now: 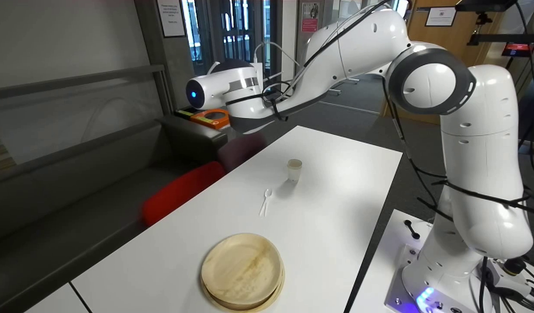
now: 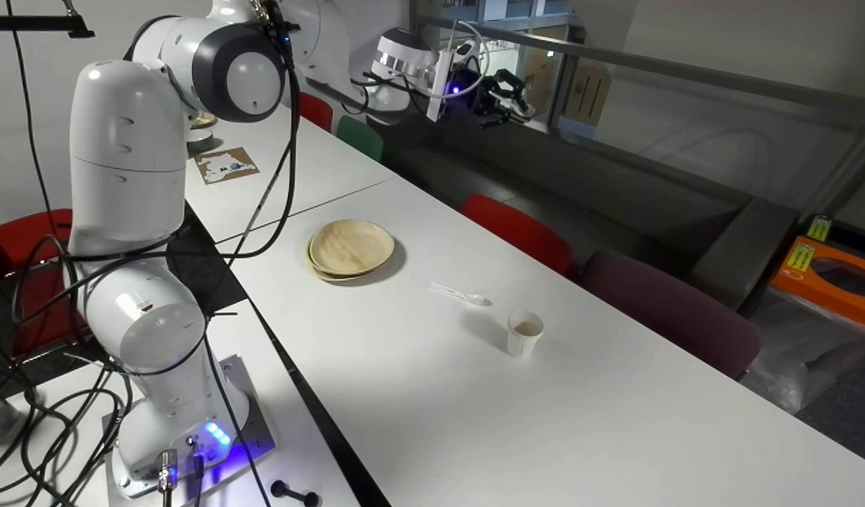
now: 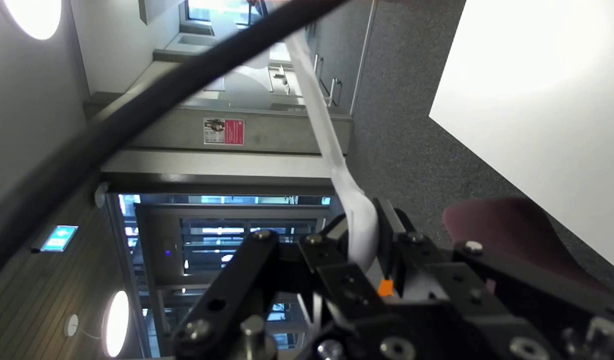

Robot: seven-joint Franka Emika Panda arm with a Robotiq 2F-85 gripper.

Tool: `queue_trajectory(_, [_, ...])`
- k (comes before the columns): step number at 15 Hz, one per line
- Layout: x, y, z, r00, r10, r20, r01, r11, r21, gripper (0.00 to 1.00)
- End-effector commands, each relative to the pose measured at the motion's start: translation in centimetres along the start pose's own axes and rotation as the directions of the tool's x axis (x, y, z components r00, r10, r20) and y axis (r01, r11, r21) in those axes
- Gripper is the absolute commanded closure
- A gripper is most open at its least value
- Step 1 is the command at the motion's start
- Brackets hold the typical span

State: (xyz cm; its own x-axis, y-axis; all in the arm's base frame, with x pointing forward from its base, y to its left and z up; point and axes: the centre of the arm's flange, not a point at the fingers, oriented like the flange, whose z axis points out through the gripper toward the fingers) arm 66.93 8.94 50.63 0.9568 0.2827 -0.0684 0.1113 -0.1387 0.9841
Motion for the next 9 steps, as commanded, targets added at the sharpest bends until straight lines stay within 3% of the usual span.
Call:
queue_trajectory(1, [-1.31,-0.3,0.18,0.999,0.037,0.026,-0.036,0.997,-0.062,0.98])
queue_trajectory(5, [-1.72,-0.32,0.45,0.993,0.12,-0.009,-0.12,0.989,-0.086,0.98])
queue_trajectory(9, [-1.98,-0.73,0.95,0.98,0.198,-0.019,-0.199,0.978,-0.061,0.98])
